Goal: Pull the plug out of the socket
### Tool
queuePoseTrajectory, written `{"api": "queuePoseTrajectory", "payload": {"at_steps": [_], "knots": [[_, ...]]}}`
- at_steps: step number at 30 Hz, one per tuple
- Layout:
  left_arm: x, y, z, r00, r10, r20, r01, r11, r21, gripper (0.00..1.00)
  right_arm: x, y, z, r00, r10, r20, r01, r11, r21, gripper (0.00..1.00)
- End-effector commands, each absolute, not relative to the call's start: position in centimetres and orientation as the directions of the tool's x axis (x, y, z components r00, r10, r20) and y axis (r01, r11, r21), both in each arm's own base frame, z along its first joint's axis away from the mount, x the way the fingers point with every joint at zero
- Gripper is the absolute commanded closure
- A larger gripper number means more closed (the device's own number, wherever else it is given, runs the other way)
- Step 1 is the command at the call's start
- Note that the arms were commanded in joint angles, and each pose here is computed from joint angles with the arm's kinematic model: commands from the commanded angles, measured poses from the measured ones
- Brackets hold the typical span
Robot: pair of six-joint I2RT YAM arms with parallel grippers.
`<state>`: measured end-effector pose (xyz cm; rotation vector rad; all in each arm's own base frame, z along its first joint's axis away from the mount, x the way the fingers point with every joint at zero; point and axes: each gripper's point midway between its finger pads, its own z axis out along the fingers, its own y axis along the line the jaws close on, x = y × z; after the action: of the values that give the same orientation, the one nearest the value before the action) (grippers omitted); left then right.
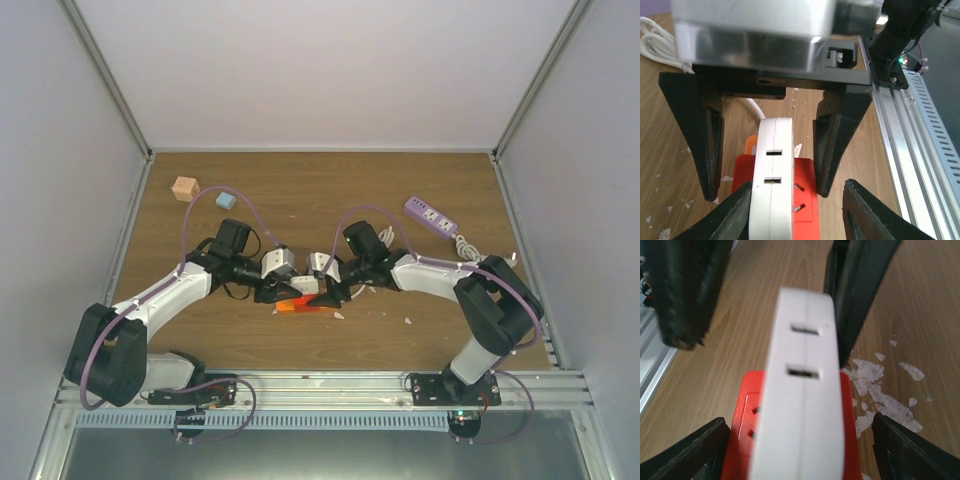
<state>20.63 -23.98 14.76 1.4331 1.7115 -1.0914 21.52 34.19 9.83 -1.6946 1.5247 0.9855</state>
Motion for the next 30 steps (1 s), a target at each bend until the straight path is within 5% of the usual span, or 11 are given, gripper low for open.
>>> {"api": "queuePoseTrajectory", "payload": {"at_steps": [1, 13, 30], "knots": [[21.1, -24.2, 15.4, -0.132, 0.433, -0.892, 0.991, 0.067, -0.114, 0.53, 20.9, 34.7, 11.8, 0.092, -0.435, -0.896, -0.988, -0.150, -0.028, 0.22], [20.9, -25.1, 14.9, -0.084, 0.470, -0.879, 0.996, 0.054, -0.066, 0.53, 19.9, 34.4, 11.1, 0.102, -0.382, -0.918, -0.986, -0.159, -0.044, 0.22], [20.9, -25.6, 14.4, -0.017, 0.507, -0.862, 0.998, 0.063, 0.017, 0.59, 19.4, 34.6, 10.1, 0.106, -0.318, -0.942, -0.982, -0.185, -0.048, 0.38]]}}
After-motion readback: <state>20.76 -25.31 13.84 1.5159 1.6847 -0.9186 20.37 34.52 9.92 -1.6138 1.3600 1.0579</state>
